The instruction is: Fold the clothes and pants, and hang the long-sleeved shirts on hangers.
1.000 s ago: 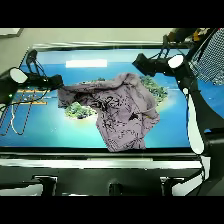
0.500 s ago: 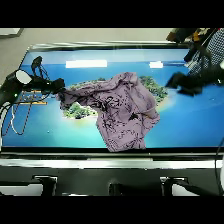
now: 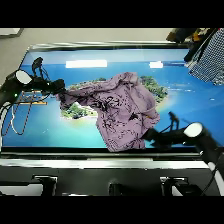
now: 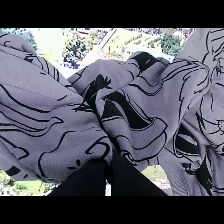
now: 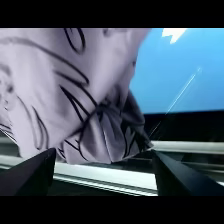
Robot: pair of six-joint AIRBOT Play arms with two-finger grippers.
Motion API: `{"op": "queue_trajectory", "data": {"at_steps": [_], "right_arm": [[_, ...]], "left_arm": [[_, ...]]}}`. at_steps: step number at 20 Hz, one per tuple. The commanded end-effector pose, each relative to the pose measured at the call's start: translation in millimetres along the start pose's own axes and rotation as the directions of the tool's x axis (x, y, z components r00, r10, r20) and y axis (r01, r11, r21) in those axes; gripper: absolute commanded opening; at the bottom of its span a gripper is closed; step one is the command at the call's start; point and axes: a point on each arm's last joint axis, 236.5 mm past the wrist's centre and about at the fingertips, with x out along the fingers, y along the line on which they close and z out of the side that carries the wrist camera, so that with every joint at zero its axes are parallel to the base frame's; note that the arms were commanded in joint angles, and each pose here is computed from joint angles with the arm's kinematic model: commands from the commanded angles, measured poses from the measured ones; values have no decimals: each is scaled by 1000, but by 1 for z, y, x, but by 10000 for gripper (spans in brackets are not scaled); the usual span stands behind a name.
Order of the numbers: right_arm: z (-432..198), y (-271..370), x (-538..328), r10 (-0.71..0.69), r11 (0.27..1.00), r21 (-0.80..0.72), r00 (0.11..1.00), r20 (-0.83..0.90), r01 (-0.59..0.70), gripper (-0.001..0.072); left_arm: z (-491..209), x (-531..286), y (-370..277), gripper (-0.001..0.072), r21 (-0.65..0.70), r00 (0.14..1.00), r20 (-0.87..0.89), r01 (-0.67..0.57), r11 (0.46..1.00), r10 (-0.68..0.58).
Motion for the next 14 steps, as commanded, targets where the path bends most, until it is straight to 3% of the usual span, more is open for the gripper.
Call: {"op": "queue_trajectory", "data": {"at_steps": [1,4,5,6,7,11,14], "right_arm": [[-21,-4,37,31,999,37,999,19,-31,677],[-3,2,37,46,996,72,994,100,-54,629],[2,2,36,50,995,83,991,122,-60,528],[5,4,36,59,994,84,989,136,-70,316],[7,10,35,80,993,76,986,145,-92,50],[60,79,-29,202,979,-61,933,298,-193,46],[128,141,-171,267,963,-194,786,557,-189,46]], "left_arm": [[0,0,0,35,0,1000,0,-1,1000,1],[0,0,1,35,0,1000,-1,-1,1000,1],[0,0,1,35,-1,1000,-1,-1,1000,1],[0,0,1,35,-1,1000,-1,-1,1000,1],[0,0,0,35,-1,1000,-1,0,1000,0],[27,-32,-11,34,9,996,84,26,1000,-27],[91,-123,-34,34,62,947,313,49,997,-66]]}}
